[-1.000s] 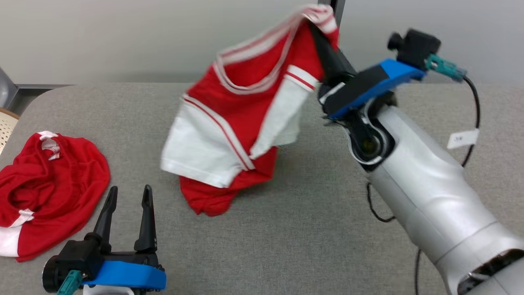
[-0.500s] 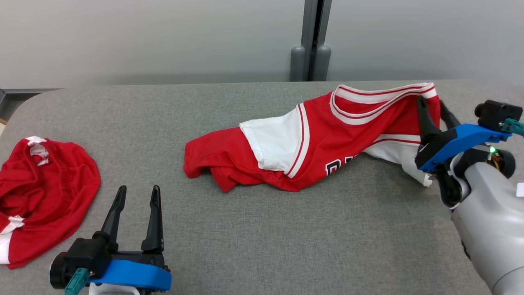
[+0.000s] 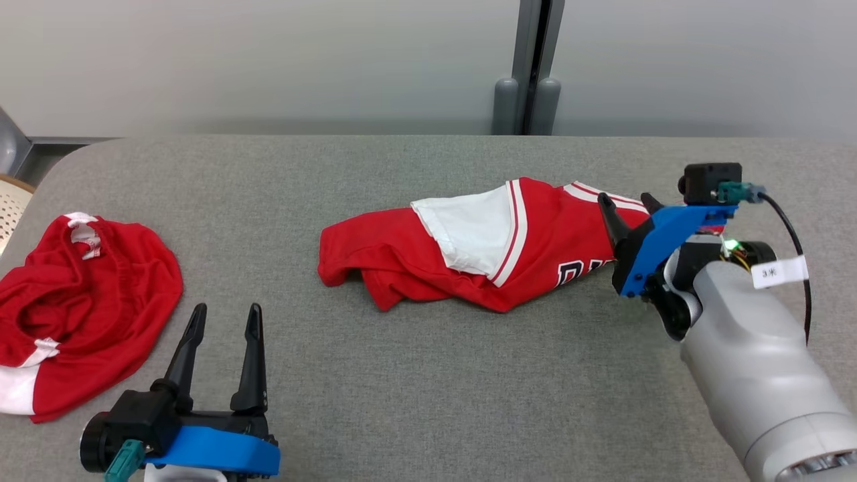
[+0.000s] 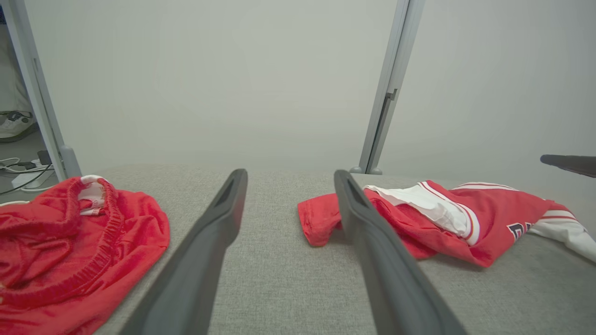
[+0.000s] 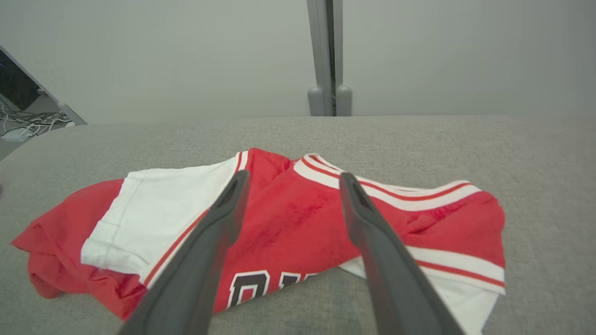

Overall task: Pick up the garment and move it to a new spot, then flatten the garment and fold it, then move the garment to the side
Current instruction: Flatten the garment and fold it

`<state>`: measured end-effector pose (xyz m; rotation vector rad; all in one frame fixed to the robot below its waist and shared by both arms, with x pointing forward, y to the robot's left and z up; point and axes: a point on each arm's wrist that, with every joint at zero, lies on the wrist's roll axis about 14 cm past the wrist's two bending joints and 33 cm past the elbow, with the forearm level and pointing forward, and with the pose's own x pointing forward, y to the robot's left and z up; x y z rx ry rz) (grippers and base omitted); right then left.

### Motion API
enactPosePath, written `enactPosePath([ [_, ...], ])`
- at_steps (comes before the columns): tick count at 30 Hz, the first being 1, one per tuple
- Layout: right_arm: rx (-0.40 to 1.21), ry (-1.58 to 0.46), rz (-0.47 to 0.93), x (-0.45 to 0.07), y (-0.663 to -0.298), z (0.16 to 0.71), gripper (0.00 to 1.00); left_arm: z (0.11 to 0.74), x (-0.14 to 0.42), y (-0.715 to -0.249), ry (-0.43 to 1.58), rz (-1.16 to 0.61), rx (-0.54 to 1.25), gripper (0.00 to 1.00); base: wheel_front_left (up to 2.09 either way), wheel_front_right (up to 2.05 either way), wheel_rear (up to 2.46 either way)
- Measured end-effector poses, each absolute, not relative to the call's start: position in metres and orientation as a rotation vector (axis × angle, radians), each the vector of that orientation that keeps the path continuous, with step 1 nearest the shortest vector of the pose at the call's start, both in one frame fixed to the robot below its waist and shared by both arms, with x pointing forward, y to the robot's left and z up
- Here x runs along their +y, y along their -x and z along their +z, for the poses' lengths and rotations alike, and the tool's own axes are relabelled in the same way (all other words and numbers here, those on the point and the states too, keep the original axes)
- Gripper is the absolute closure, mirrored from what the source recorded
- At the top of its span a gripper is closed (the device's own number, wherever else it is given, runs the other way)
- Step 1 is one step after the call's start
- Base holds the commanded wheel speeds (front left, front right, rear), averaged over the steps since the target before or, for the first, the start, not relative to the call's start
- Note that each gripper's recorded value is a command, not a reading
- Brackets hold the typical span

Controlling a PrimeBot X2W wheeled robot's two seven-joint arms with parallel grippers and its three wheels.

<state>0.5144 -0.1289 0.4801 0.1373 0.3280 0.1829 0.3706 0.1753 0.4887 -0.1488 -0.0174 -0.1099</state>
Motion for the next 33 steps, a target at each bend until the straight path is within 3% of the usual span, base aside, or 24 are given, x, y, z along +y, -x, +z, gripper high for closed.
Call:
enactPosePath([
  [8,0.495,-0.054,0.204,-0.124,-0.548,0.478,0.0,0.484,0.184,-0.378,0.143,-0.086,-0.006,0.0,0.0,0.0,0.0],
  [18,0.802,0.005,0.183,-0.137,-0.576,0.433,0.0,0.475,0.193,-0.392,0.126,-0.061,0.013,0.0,0.0,0.0,0.0],
  [30,0.949,0.012,0.26,-0.096,-0.589,0.382,0.0,0.46,0.206,-0.397,0.104,-0.014,0.054,0.0,0.0,0.0,0.0],
  [31,0.955,0.012,0.27,-0.092,-0.588,0.38,0.33,0.459,0.206,-0.397,0.102,-0.015,0.057,0.0,0.0,0.0,0.0],
  [32,0.956,0.013,0.276,-0.089,-0.587,0.38,0.74,0.459,0.206,-0.397,0.103,-0.015,0.057,0.0,0.0,0.0,0.0],
  [33,0.956,0.014,0.282,-0.086,-0.586,0.38,1.0,0.459,0.205,-0.398,0.104,-0.016,0.056,0.0,0.0,0.0,0.0],
])
